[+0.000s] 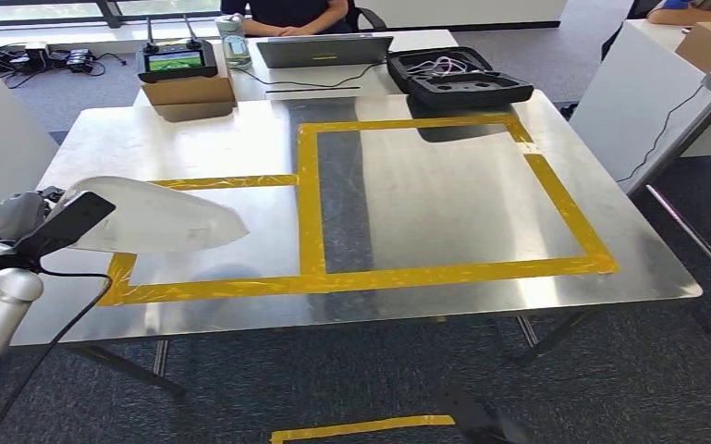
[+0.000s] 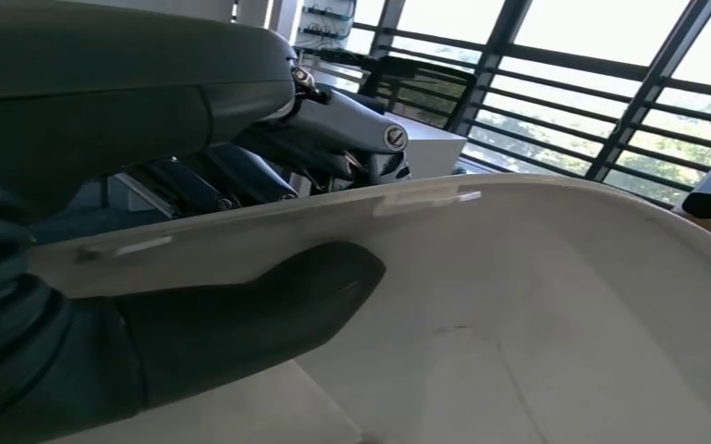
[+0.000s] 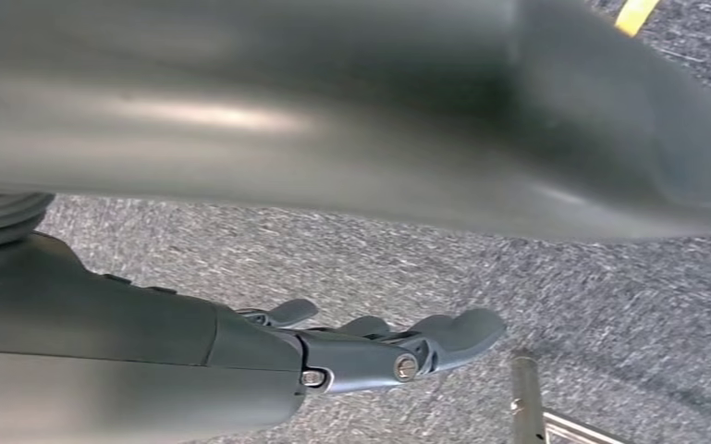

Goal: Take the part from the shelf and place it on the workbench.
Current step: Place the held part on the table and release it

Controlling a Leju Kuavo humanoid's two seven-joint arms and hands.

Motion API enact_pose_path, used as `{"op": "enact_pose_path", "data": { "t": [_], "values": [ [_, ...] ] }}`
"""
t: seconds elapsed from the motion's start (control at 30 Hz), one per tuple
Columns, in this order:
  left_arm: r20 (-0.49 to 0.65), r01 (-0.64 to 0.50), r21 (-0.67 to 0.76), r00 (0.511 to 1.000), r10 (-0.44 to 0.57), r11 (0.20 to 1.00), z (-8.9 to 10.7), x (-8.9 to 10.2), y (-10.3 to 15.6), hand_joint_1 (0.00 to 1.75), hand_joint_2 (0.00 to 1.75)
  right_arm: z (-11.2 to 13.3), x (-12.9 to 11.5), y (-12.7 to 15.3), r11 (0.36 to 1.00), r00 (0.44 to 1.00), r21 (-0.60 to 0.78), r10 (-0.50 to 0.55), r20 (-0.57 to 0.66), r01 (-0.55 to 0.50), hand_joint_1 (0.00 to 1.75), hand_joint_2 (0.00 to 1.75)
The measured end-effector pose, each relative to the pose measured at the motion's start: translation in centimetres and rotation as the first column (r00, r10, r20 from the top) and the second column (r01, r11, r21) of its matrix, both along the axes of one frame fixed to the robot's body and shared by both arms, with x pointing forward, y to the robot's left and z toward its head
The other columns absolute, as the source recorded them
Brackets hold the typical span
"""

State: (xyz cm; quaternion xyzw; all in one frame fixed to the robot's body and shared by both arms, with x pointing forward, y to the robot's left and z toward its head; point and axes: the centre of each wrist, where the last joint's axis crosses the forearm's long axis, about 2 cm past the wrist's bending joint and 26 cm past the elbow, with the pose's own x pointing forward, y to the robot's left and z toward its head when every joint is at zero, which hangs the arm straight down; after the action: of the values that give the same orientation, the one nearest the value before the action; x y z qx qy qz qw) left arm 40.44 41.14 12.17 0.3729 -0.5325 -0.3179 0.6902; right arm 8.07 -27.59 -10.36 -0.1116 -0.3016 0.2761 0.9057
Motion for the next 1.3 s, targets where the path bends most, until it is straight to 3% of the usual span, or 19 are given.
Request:
{"op": "enact_pose_path", "data": {
  "t": [0.57, 0.87, 1.0, 1.17, 1.3],
  "values": [
    [-0.033, 0.163, -0.141, 0.985, -0.169, 0.976, -1.4, 0.0, -2.9, 1.75, 1.75, -0.1, -0.6, -0.7, 0.999, 0.999, 0.010, 0.048, -0.012, -0.048, 0.00, 0.00],
    [-0.027, 0.189, -0.159, 0.980, -0.196, 0.969, -1.5, 0.0, -3.3, 1.75, 1.75, -0.2, -0.6, -1.2, 0.999, 0.999, 0.008, 0.050, -0.001, -0.050, 0.00, 0.00],
    [-0.021, 0.187, -0.156, 0.981, -0.192, 0.970, -1.5, 0.0, -3.5, 0.00, 1.75, -0.2, -0.7, -1.3, 0.999, 0.999, 0.005, 0.051, -0.001, -0.051, 0.00, 0.00],
    [0.011, 0.156, -0.141, 0.988, -0.156, 0.978, -1.6, 0.0, -3.7, 0.00, 1.75, -0.2, -0.9, -1.5, 0.999, 0.999, 0.002, 0.047, 0.000, -0.047, 0.00, 0.00],
    [0.017, 0.152, -0.143, 0.988, -0.151, 0.978, -1.7, -0.1, -3.9, 0.00, 0.00, -0.2, -0.9, -1.6, 0.999, 0.999, -0.001, 0.045, 0.001, -0.045, 0.00, 0.00]
  ]
}}
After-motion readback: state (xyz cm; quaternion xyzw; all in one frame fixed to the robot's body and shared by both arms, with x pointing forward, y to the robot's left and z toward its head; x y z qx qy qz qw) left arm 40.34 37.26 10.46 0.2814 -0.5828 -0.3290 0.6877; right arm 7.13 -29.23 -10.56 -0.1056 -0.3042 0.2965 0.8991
